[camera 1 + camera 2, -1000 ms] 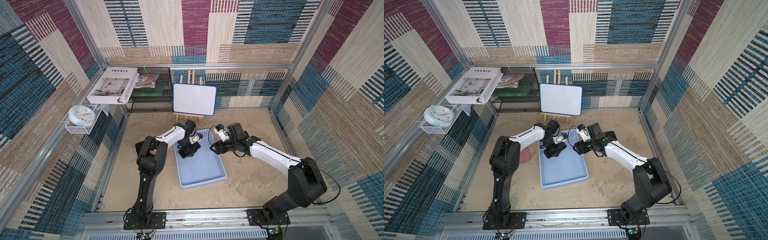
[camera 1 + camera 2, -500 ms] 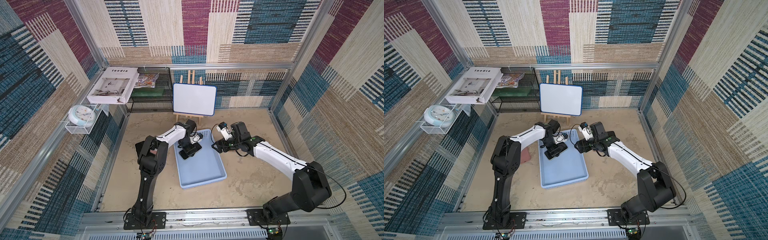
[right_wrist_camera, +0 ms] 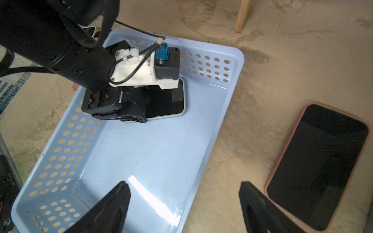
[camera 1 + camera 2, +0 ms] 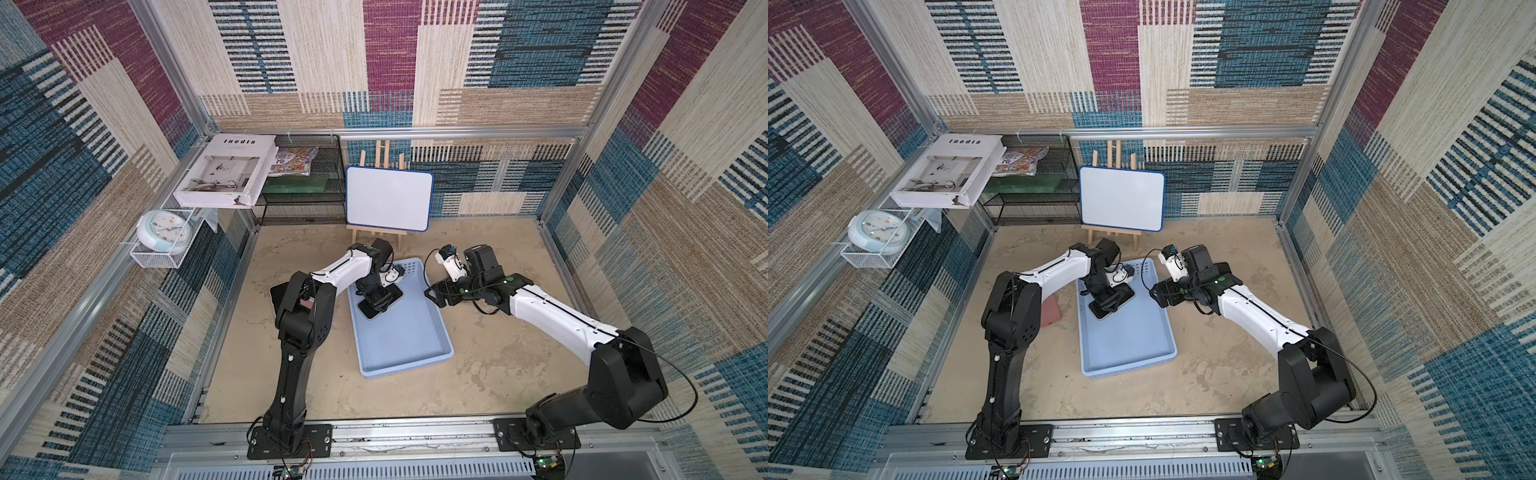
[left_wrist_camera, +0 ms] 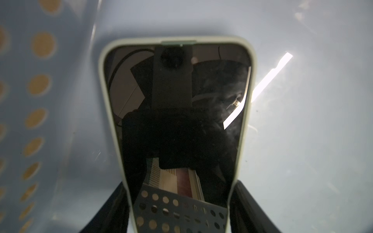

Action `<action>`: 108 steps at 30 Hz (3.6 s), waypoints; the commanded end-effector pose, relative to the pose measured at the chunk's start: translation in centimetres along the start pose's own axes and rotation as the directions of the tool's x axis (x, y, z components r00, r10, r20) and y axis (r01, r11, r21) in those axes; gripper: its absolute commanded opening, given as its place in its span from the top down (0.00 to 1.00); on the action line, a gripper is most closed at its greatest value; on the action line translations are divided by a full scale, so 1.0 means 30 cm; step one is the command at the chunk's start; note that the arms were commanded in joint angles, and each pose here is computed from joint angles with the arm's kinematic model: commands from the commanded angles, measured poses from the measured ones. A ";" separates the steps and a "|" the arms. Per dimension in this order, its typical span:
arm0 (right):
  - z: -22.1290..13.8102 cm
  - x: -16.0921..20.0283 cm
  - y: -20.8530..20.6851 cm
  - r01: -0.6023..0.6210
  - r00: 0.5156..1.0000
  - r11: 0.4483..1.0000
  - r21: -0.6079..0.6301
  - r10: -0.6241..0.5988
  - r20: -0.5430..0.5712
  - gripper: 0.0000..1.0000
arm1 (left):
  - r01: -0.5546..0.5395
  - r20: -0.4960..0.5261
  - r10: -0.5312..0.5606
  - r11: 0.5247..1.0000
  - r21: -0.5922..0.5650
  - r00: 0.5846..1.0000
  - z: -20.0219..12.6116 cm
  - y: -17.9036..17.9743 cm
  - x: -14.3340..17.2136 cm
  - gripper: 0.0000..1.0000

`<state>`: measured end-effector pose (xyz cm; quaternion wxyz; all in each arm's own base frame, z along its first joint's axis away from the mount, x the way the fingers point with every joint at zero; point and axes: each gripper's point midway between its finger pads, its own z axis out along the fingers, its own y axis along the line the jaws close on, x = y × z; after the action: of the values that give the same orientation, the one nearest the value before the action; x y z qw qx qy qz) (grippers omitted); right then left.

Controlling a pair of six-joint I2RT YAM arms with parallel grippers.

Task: Take the phone out of the storage box
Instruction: Pick up the phone from the storage box, then place the phone at the center of the board, then reset both arms

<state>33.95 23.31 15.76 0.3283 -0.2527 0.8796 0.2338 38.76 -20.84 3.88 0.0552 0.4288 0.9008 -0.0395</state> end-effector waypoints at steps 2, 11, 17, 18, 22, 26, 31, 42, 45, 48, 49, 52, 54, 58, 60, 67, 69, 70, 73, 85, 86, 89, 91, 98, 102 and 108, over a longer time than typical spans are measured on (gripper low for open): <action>-0.005 -0.009 -0.006 0.000 1.000 1.000 0.004 0.000 0.013 0.10 | 0.054 0.100 -0.056 0.998 0.023 0.993 -0.170 -0.035 -0.040 0.37; -0.005 -0.018 -0.014 -0.008 1.000 1.000 -0.002 0.008 0.020 0.10 | 0.182 0.212 -0.165 0.981 -0.067 0.963 -0.530 -0.041 0.065 0.32; -0.001 -0.018 -0.008 -0.013 1.000 1.000 -0.017 0.013 0.018 0.11 | 0.519 0.230 -0.486 0.848 -0.112 0.843 -0.586 0.175 0.277 0.40; -0.001 -0.017 -0.009 -0.012 1.000 1.000 -0.016 0.013 0.017 0.11 | 0.568 0.237 -0.533 0.815 -0.113 0.812 -0.589 0.214 0.313 0.41; -0.003 -0.017 -0.010 -0.014 1.000 1.000 -0.014 0.014 0.017 0.11 | 0.704 0.295 -0.653 0.702 -0.110 0.698 -0.588 0.339 0.402 0.39; 0.000 -0.022 -0.008 -0.015 1.000 1.000 -0.020 0.016 0.020 0.11 | 0.774 0.296 -0.724 0.626 -0.097 0.622 -0.533 0.443 0.416 0.39; 0.009 -0.017 -0.006 -0.022 1.000 0.999 -0.029 0.022 0.013 0.12 | 0.802 0.285 -0.759 0.595 -0.063 0.585 -0.424 0.559 0.324 0.42; 0.023 -0.006 -0.022 -0.026 1.000 1.000 -0.013 0.026 0.001 0.12 | 0.836 0.314 -0.791 0.549 -0.014 0.525 -0.249 0.742 0.153 0.44; 0.030 -0.001 -0.028 -0.030 1.000 1.000 -0.010 0.030 -0.005 0.12 | 0.835 0.311 -0.790 0.549 -0.027 0.529 -0.201 0.762 0.132 0.41; 0.030 -0.002 -0.032 -0.032 0.999 0.999 -0.002 0.032 -0.003 0.12 | 0.841 0.289 -0.801 0.540 -0.030 0.524 -0.149 0.775 0.130 0.36; 0.029 -0.004 -0.035 -0.032 0.999 0.999 0.004 0.032 0.000 0.12 | 0.844 0.284 -0.804 0.535 -0.036 0.522 -0.136 0.778 0.133 0.32; 0.018 -0.019 -0.053 -0.037 0.999 0.999 0.040 0.036 0.019 0.07 | 0.846 0.275 -0.808 0.532 -0.038 0.521 -0.116 0.777 0.136 0.19; 0.007 -0.028 -0.068 -0.038 0.999 0.997 0.067 0.036 0.038 0.03 | 0.836 0.280 -0.797 0.548 -0.038 0.535 -0.123 0.770 0.126 0.11; -0.009 -0.050 -0.090 -0.056 0.996 0.994 0.092 0.050 0.071 0.02 | 0.793 0.376 -0.745 0.607 0.041 0.551 -0.240 0.735 0.044 0.01; -0.015 -0.066 -0.100 -0.066 0.995 0.993 0.099 0.057 0.085 0.02 | 0.768 0.456 -0.705 0.637 0.067 0.544 -0.344 0.716 0.001 0.00; 0.001 -0.091 -0.077 -0.093 0.994 0.995 0.046 0.090 0.068 0.04 | 0.731 0.603 -0.590 0.682 0.018 0.536 -0.680 0.595 0.007 0.00; 0.024 -0.061 -0.085 -0.125 0.992 0.991 0.053 0.124 0.028 0.07 | 0.758 0.606 -0.598 0.652 -0.012 0.524 -0.703 0.564 0.073 0.00; 0.035 -0.040 -0.096 -0.144 0.990 0.987 0.068 0.143 0.015 0.09 | 0.771 0.609 -0.600 0.636 -0.031 0.519 -0.707 0.548 0.114 0.00; 0.061 0.012 -0.124 -0.189 0.982 0.976 0.109 0.190 0.004 0.14 | 0.794 0.633 -0.594 0.606 -0.054 0.497 -0.701 0.491 0.211 0.01; 0.053 -0.067 -0.252 -0.179 0.981 0.959 0.219 0.156 0.117 0.17 | 0.868 0.795 -0.468 0.475 -0.143 0.387 -0.705 0.351 0.522 0.00; 0.031 -0.086 -0.286 -0.189 0.976 0.958 0.218 0.158 0.151 0.17 | 0.864 0.803 -0.451 0.480 -0.150 0.390 -0.694 0.342 0.535 0.01; -0.060 -0.135 -0.394 -0.208 0.953 0.957 0.203 0.152 0.261 0.16 | 0.862 0.818 -0.422 0.481 -0.162 0.390 -0.635 0.316 0.580 0.00; -0.103 -0.138 -0.455 -0.188 0.949 0.955 0.228 0.117 0.293 0.15 | 0.885 0.828 -0.427 0.436 -0.165 0.364 -0.601 0.319 0.625 0.00; -0.238 -0.051 -0.588 -0.074 0.897 0.908 0.412 -0.120 0.426 0.10 | 0.921 0.904 -0.300 0.333 -0.201 0.305 -0.508 0.337 0.722 0.00; -0.278 0.038 -0.649 -0.088 0.876 0.869 0.486 -0.165 0.453 0.07 | 0.912 0.933 -0.218 0.360 -0.196 0.286 -0.461 0.337 0.728 0.00; -0.265 0.114 -0.707 -0.142 0.875 0.860 0.490 -0.122 0.468 0.07 | 0.842 0.896 -0.225 0.482 -0.240 0.384 -0.378 0.358 0.665 0.01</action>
<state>40.00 1.96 11.78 0.5489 -0.0863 0.8297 0.0543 31.73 4.06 9.58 0.5157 -0.0796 0.8443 0.1218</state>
